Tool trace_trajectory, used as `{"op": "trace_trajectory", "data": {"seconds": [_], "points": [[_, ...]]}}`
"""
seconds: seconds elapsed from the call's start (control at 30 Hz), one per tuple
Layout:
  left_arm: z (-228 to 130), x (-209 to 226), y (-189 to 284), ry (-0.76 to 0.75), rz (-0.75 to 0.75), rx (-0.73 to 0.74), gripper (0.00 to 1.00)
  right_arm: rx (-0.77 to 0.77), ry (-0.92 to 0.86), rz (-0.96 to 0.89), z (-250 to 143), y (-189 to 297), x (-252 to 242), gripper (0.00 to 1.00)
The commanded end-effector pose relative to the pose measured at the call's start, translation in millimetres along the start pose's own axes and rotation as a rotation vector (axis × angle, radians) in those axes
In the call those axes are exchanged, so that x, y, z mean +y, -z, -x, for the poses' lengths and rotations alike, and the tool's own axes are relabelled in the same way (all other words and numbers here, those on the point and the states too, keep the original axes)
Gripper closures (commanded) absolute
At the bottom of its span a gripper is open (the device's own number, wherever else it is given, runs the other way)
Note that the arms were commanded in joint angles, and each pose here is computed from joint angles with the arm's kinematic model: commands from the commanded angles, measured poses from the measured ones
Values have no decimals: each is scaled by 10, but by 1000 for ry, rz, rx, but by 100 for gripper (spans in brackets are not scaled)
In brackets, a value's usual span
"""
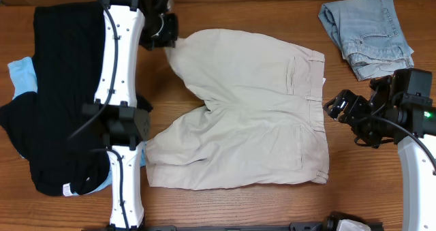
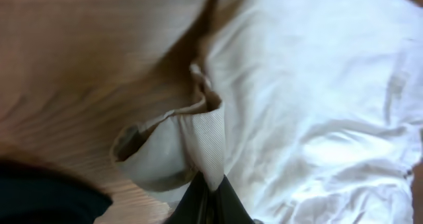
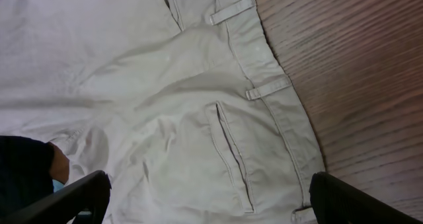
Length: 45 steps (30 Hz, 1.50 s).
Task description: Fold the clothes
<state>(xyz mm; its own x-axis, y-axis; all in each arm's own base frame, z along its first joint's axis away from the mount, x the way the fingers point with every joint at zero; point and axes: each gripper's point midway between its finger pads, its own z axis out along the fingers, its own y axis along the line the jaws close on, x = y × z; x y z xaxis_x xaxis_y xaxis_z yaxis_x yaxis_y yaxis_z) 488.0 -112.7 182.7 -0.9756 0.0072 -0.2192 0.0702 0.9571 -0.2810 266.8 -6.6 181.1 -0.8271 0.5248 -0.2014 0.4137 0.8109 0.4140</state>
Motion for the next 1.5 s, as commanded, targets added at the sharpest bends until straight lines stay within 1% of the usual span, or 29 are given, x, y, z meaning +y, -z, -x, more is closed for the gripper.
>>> {"op": "trace_trajectory", "data": {"seconds": [0.0, 0.13, 0.2, 0.37, 0.4, 0.43, 0.47, 0.5, 0.53, 0.57, 0.67, 0.73, 0.87, 0.93, 1.0, 1.07, 1.1, 1.13, 1.2, 1.27, 1.3, 1.33, 1.4, 1.47], "points": [[-71, -536, 163, -157, -48, -40, 96, -33, 16, 1, 84, 62, 28, 0], [-223, -846, -99, -248, -5, 10, 96, -28, 15, -1, 72, 62, 25, 0], [-313, -1034, -308, -300, 20, 39, 96, -24, 20, -2, 62, 62, 20, 0], [-465, -1301, -585, -370, 36, 79, 96, -17, 25, -5, 45, 61, 14, 0], [-487, -1311, -635, -378, 48, 87, 94, -16, 25, -5, 41, 61, 13, 0], [-505, -1326, -652, -387, 60, 89, 82, -15, 24, -5, 40, 61, 12, 0], [-518, -1336, -675, -392, 66, 93, 54, -15, 24, -5, 39, 61, 12, 0], [-518, -1341, -678, -394, 66, 92, 31, -14, 24, -6, 38, 61, 12, 0], [-505, -1348, -680, -398, 64, 86, 4, -15, 25, -5, 39, 61, 12, 0], [-489, -1350, -671, -397, 62, 80, 0, -15, 24, -5, 40, 61, 12, 0], [-359, -1297, -527, -374, 46, 31, 0, -17, 25, -5, 44, 61, 14, 0], [-223, -1202, -370, -329, 43, -20, 0, -17, 28, -5, 44, 61, 13, 0], [43, -829, -100, -216, 53, -100, 0, -17, 28, -5, 44, 61, 13, 0], [94, -507, -91, -137, 56, -79, 0, -23, 34, -3, 58, 62, 18, 0], [59, -340, -170, -87, 43, -34, 0, -26, 36, -2, 68, 62, 22, 0], [-9, -138, -309, -6, 57, 26, 0, -27, 36, -2, 69, 62, 22, 0], [-85, -4, -464, 46, 55, 84, 0, -26, 39, -2, 68, 62, 22, 0], [-129, 45, -574, 64, 38, 117, 0, -26, 40, -3, 68, 62, 21, 0], [-182, 60, -712, 69, -7, 155, 2, -26, 40, -2, 68, 62, 22, 0], [-219, 7, -872, 47, -72, 180, 7, -26, 40, -2, 67, 62, 21, 0], [-226, -2, -932, 45, -87, 184, 10, -26, 39, -2, 67, 62, 21, 0], [-233, 6, -1013, 44, -93, 187, 10, -26, 39, -2, 67, 62, 21, 0], [-246, -14, -1255, 29, -118, 184, 14, -26, 39, -2, 66, 62, 21, 0], [-257, -27, -1327, 29, -133, 185, 17, -25, 38, -3, 64, 62, 20, 0]]}}
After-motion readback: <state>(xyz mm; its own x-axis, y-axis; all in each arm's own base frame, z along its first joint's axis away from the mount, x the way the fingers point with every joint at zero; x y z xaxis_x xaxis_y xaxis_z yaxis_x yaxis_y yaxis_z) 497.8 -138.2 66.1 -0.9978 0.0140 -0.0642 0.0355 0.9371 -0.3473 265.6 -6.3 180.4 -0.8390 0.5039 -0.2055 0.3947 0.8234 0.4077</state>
